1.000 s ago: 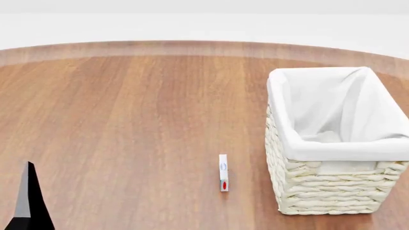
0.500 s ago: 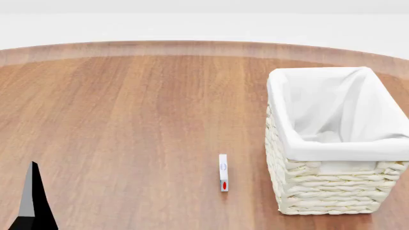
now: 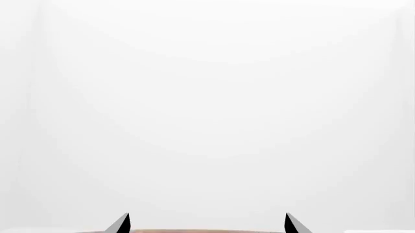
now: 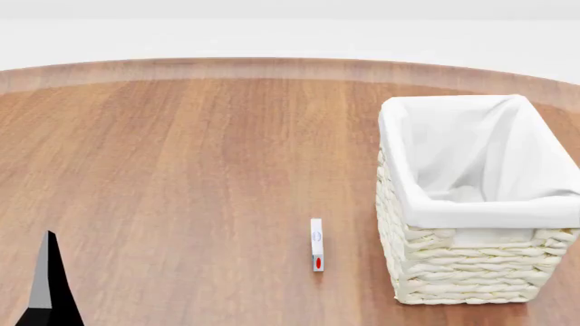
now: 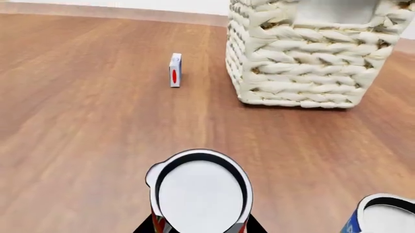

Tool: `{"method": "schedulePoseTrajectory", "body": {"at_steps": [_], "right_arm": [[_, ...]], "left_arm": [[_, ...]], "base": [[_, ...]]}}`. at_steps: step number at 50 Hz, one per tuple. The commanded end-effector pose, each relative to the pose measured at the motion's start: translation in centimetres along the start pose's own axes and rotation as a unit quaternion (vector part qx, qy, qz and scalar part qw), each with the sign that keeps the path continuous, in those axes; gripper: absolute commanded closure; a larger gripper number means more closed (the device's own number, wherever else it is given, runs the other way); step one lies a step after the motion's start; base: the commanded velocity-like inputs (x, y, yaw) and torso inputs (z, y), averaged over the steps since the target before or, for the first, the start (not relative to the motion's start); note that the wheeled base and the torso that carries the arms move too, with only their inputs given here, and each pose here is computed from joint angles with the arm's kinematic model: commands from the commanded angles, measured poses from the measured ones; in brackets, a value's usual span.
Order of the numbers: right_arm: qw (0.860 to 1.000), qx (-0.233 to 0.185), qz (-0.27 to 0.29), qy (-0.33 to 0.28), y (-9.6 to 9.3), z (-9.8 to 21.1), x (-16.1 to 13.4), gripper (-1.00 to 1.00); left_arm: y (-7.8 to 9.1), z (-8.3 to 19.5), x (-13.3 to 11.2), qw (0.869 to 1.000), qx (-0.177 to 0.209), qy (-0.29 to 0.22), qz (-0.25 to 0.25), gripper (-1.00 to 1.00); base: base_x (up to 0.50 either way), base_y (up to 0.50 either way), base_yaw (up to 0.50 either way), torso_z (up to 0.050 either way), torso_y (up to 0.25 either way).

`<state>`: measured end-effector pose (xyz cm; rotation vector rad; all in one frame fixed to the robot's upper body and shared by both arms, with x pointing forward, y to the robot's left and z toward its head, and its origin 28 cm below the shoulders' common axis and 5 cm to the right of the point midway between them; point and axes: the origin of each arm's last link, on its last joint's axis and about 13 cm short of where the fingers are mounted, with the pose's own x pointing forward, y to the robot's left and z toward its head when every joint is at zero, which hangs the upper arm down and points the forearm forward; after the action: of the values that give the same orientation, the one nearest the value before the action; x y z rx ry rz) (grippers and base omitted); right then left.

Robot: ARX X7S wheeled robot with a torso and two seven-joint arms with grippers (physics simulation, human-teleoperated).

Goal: Pick up the tomato sauce, and put it in the basket.

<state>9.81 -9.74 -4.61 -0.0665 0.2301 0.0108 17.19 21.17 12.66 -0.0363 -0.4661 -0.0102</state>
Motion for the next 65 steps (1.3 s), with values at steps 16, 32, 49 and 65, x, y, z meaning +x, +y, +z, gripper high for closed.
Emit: {"method": "schedulePoseTrajectory", "body": {"at_steps": [16, 32, 49, 65], "right_arm": [[0.992, -0.026, -0.002, -0.124, -0.6, 8.7, -1.4, 1.00], [0.983, -0.039, -0.010, -0.180, -1.0, 12.4, -2.1, 1.00], [0.957, -0.085, -0.038, -0.275, -2.3, 17.1, 0.0, 1.00], [0.936, -0.108, -0.054, -0.330, -2.8, 19.6, 2.8, 1.00]], "left_arm": [[0.1, 0.2, -0.2, 1.000, -0.001, -0.002, 0.001, -1.00], [0.2, 0.3, -0.3, 1.000, -0.005, -0.003, 0.003, -1.00], [0.4, 0.2, -0.4, 1.000, -0.004, -0.003, 0.007, -1.00], [0.4, 0.1, -0.5, 1.000, -0.004, -0.002, 0.007, -1.00]], "base": [[0.00, 0.00, 0.00, 0.000, 0.000], [0.00, 0.00, 0.00, 0.000, 0.001], [0.00, 0.00, 0.00, 0.000, 0.000], [0.00, 0.00, 0.00, 0.000, 0.000]]}}
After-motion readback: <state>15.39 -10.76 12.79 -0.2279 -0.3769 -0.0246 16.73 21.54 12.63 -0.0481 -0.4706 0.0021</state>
